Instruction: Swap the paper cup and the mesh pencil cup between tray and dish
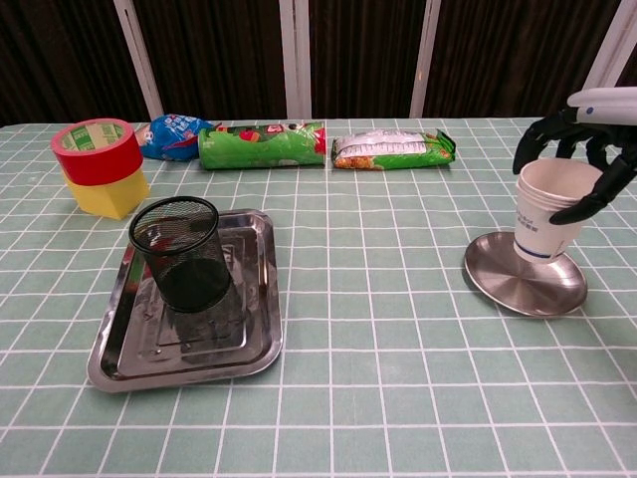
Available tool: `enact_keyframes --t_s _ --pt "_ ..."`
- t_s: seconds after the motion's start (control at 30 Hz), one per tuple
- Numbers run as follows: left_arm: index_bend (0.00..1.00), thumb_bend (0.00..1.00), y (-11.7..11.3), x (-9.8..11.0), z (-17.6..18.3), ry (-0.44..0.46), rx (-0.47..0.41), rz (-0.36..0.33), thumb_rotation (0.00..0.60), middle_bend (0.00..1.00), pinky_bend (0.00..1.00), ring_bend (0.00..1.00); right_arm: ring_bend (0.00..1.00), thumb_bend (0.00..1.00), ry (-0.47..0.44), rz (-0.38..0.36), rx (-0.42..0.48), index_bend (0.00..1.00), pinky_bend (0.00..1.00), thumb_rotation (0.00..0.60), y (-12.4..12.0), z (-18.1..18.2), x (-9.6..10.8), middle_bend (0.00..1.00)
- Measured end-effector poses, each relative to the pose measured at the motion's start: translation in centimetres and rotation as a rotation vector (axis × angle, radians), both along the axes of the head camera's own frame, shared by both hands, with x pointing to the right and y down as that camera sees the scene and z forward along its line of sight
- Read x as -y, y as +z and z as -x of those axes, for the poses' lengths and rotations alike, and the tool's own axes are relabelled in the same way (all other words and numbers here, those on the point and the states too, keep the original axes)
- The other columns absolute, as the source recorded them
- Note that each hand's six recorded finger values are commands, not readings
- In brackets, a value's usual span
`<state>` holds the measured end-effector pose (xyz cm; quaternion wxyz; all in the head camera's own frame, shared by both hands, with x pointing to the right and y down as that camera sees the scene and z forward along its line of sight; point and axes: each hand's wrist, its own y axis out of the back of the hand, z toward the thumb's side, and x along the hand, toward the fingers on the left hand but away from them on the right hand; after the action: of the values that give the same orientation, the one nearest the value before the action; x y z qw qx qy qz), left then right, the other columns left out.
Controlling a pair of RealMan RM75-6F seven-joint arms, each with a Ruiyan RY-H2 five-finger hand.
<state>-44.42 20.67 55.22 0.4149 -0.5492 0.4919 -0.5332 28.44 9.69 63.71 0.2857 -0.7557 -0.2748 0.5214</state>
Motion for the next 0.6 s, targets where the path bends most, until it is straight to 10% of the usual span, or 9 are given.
enact_keyframes --t_s 0.47,0.6 --pt "0.23 0.07 0.7 0.0 -0.7 0.013 0.013 0.008 0.6 0.0 0.14 0.0 0.28 0.01 0.023 0.045 0.033 0.2 0.39 0.6 1.7 -2.1 -1.1 0.2" --pt "0.23 0.07 0.8 0.0 -0.8 0.012 0.014 0.007 0.6 0.0 0.14 0.0 0.1 0.0 0.013 0.047 0.04 0.07 0.15 0.6 1.7 -2.1 -1.4 0.08"
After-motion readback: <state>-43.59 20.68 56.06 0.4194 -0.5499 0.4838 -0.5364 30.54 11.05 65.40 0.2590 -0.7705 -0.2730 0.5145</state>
